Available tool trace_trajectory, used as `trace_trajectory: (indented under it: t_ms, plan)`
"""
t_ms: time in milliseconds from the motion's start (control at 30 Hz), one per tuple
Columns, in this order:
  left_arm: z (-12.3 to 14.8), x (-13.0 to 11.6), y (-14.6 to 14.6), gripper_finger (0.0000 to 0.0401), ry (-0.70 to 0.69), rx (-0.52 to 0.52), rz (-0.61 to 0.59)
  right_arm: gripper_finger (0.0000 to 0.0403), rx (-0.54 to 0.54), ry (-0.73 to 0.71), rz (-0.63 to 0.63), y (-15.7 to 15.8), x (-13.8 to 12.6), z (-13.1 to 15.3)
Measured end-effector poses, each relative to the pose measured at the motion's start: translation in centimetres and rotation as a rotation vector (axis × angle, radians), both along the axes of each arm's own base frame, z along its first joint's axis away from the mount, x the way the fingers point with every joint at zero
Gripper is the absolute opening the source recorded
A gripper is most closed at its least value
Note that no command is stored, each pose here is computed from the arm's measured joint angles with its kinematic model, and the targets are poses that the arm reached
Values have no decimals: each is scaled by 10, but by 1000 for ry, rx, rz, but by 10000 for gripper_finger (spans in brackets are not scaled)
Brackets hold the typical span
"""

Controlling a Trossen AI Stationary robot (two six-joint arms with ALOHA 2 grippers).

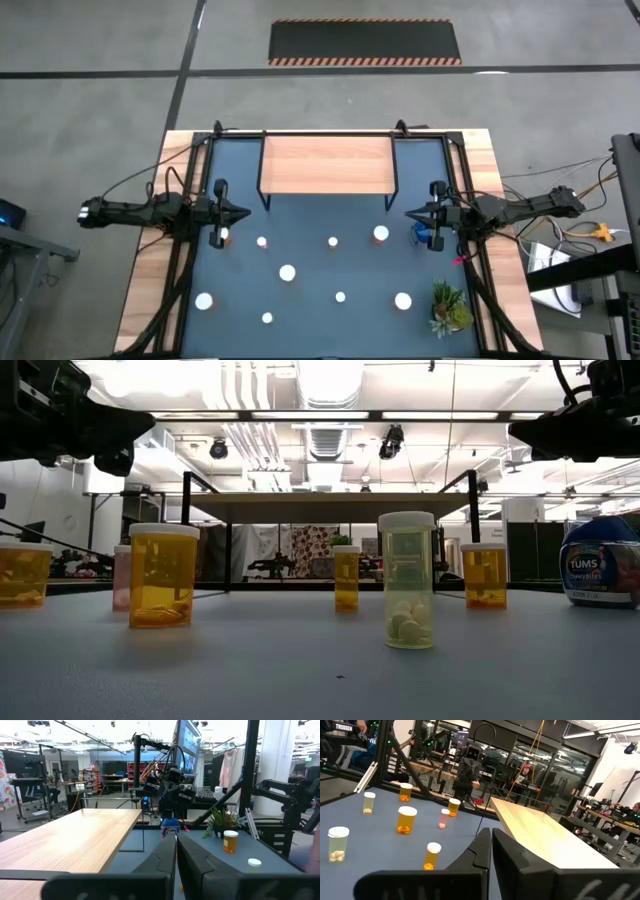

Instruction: Pick and place medicine bottles onto shelf by color

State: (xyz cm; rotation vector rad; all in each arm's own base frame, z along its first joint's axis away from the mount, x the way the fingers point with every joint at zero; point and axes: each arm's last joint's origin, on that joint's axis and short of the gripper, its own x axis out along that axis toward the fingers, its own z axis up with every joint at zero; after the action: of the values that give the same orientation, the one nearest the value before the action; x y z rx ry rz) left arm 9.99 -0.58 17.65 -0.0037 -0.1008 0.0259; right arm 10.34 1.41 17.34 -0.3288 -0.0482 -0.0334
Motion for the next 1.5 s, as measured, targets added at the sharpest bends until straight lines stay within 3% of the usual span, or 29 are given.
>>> trace_trajectory:
  t_ms: [1167, 1233, 1400, 1500]
  plan:
    - [0, 0, 0, 0, 0, 0, 0, 9, 1, 0, 0, 0, 0, 0]
    - [0, 0, 0, 0, 0, 0, 0, 9, 51, -2, 13, 0, 0, 0]
    - [1, 0, 0, 0, -16, -14, -1, 9, 387, -35, 60, 1, 0, 3]
    - [6, -1, 0, 0, -69, -150, -22, 9, 490, -39, 69, 1, 0, 3]
